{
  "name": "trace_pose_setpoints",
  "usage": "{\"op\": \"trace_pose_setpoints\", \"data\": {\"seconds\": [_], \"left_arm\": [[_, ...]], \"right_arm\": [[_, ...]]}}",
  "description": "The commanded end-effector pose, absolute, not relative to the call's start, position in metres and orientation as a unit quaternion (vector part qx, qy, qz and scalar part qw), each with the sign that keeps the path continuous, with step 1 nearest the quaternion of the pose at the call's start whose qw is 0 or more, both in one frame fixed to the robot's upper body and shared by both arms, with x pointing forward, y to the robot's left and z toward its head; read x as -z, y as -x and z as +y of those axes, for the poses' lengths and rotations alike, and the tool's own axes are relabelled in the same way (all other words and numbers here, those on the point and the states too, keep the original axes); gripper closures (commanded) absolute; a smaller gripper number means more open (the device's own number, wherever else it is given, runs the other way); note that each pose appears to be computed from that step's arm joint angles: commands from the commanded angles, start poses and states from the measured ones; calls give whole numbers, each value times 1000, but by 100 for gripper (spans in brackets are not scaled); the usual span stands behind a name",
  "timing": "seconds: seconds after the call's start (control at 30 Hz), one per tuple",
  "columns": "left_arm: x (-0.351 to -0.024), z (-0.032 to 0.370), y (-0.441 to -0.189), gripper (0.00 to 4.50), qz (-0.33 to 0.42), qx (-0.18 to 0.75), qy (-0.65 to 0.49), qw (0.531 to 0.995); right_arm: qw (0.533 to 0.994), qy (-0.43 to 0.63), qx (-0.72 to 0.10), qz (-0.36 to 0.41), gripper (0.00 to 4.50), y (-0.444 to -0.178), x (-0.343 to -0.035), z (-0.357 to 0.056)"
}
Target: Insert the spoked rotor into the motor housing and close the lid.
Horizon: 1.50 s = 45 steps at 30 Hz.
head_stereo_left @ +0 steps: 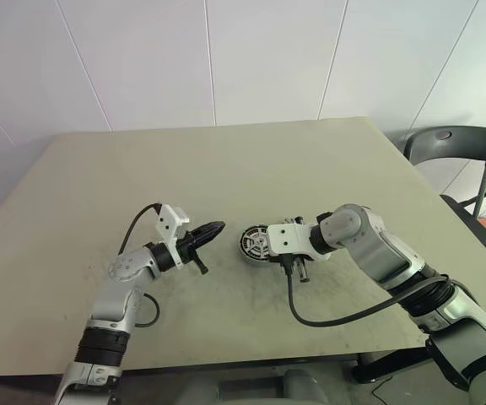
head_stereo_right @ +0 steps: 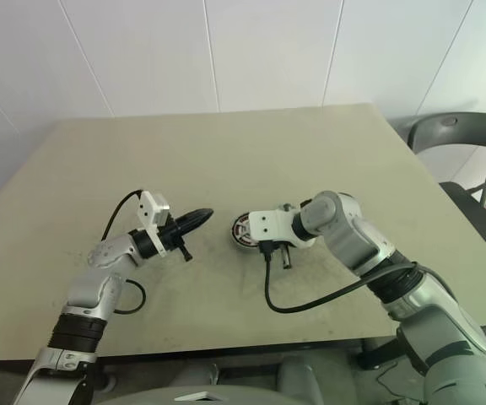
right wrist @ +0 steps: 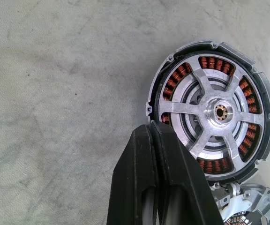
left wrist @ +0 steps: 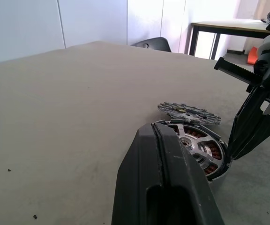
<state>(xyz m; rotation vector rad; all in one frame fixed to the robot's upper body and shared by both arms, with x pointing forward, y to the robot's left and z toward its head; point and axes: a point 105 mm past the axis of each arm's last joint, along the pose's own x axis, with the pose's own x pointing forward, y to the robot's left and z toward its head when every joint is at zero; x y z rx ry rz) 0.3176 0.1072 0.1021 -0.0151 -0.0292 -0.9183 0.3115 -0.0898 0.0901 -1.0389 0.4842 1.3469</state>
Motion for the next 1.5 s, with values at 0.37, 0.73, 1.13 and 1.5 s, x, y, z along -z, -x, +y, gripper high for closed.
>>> {"op": "trace_pose_setpoints", "data": {"seconds": [0.37,0.73,1.13,1.5], "left_arm": [[-139,94,-313,450,-42,451,-9,892],[-131,97,-312,450,-35,451,-11,892],[-119,104,-296,450,-20,513,-19,858],[-125,109,-265,450,26,545,-64,836]], "right_arm": [[624,451,-603,207,447,-305,-90,-85],[602,393,-667,196,447,-277,-110,-70],[634,378,-639,218,447,-287,-101,-78],[694,330,-601,221,327,-296,-100,-85]]}}
